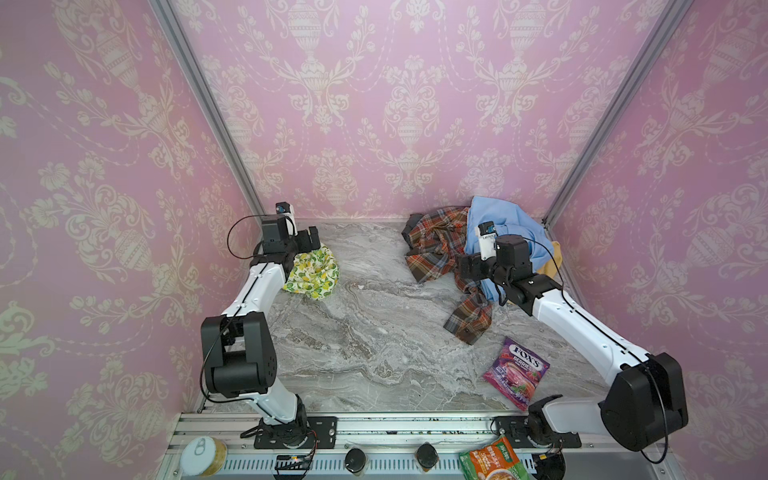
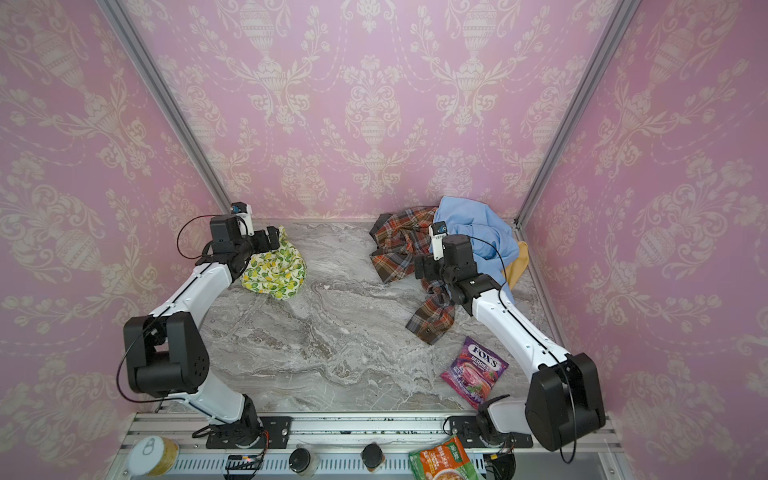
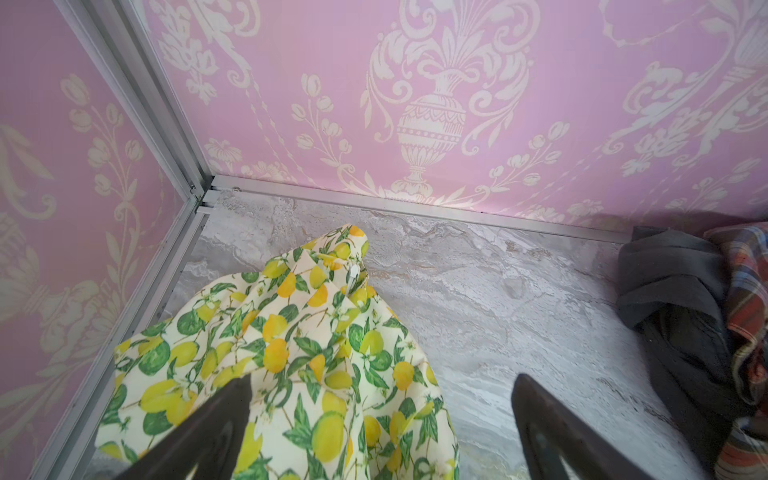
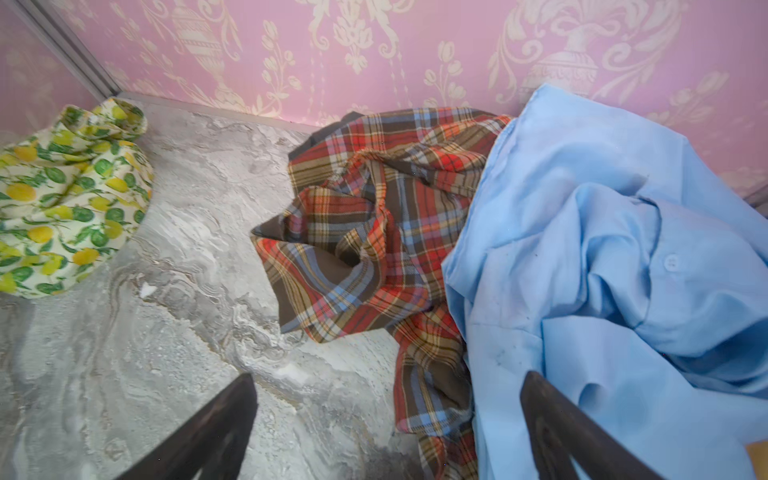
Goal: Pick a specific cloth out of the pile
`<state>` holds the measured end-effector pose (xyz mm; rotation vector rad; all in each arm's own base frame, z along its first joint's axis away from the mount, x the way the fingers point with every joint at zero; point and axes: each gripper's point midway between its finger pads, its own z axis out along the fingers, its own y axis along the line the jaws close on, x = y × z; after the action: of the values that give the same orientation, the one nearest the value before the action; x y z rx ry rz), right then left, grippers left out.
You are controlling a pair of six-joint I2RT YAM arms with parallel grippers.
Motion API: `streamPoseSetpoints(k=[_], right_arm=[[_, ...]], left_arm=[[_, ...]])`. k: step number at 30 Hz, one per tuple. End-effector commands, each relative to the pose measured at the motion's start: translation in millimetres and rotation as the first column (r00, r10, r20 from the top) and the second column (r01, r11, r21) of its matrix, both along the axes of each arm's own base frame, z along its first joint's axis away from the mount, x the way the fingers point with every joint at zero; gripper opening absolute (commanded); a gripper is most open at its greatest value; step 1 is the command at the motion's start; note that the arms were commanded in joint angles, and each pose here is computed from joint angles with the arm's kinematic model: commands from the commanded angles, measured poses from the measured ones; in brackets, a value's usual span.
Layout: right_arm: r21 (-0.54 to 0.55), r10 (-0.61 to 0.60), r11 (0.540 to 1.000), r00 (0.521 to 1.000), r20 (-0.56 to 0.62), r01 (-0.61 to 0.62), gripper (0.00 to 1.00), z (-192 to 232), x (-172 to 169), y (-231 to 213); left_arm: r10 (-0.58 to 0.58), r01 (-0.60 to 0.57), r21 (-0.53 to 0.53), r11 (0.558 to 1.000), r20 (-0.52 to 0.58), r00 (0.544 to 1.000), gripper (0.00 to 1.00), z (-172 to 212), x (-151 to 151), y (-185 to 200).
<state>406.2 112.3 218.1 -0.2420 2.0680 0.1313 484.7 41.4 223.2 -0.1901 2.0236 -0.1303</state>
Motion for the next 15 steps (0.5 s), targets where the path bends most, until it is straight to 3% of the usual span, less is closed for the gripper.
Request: streamPoseSetpoints(k=[1, 11, 15], right_arm=[[-0.047, -0.055, 0.997, 0.990, 0.129, 0.062, 1.00, 2, 3, -21], [-0.026, -0.118, 0.992, 0.976, 0.184, 0.124, 1.00, -55, -7, -65], [0.033, -0.169, 0.986, 0.970, 0.175, 0.166, 1.00, -69, -11, -87]], left_arm=[[0.048, -0.044, -0.043, 0.998, 0.090, 0.995, 0.99, 10, -17, 5], [0.147, -0.148, 0.047, 0.988, 0.017, 0.989, 0.99, -87, -55, 23], [0.168, -0.167, 0.067, 0.984, -0.018, 0.986, 0.99, -104, -61, 27]])
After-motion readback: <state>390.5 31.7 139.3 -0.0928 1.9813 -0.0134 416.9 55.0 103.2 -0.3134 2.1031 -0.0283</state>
